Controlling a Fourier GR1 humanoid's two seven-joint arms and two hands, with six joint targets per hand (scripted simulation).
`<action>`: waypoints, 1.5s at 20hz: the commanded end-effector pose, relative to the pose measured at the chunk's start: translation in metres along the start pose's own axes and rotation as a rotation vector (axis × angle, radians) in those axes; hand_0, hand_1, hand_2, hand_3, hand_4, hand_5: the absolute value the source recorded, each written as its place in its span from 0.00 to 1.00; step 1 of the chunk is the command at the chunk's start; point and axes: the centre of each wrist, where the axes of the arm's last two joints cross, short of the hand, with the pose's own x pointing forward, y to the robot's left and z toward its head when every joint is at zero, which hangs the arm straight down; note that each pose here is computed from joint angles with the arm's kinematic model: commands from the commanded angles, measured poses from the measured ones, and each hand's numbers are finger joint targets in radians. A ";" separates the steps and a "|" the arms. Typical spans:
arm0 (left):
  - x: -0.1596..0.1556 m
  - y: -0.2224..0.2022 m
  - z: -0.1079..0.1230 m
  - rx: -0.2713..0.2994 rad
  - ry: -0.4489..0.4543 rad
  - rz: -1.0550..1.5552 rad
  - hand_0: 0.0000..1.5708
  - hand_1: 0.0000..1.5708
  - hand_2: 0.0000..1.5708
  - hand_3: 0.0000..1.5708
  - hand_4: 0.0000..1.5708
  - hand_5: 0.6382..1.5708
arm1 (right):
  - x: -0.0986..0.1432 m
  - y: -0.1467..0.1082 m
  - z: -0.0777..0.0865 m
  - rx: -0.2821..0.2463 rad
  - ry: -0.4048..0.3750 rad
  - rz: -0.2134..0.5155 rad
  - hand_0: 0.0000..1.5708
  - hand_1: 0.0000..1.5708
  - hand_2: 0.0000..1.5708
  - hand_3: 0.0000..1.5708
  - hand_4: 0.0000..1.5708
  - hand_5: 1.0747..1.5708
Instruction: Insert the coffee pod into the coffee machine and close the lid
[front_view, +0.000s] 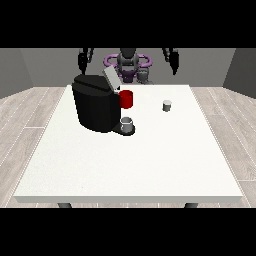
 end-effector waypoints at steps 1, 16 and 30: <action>-0.017 0.011 0.010 0.013 0.001 -0.008 0.00 0.00 0.00 0.00 0.14 1.00 | -0.008 -0.009 0.013 0.023 0.017 -0.036 0.00 0.00 0.00 0.00 0.08 1.00; 0.007 0.090 -0.041 -0.074 0.015 -0.203 0.00 0.00 0.00 0.00 0.00 1.00 | 0.010 0.012 -0.015 -0.166 -0.120 -0.095 0.00 0.00 0.00 0.00 0.11 1.00; -0.026 0.102 -0.079 -0.061 0.184 -0.298 0.00 0.00 0.00 0.00 0.00 1.00 | 0.015 0.031 -0.023 -0.123 -0.091 -0.104 0.00 0.00 0.00 0.00 0.16 1.00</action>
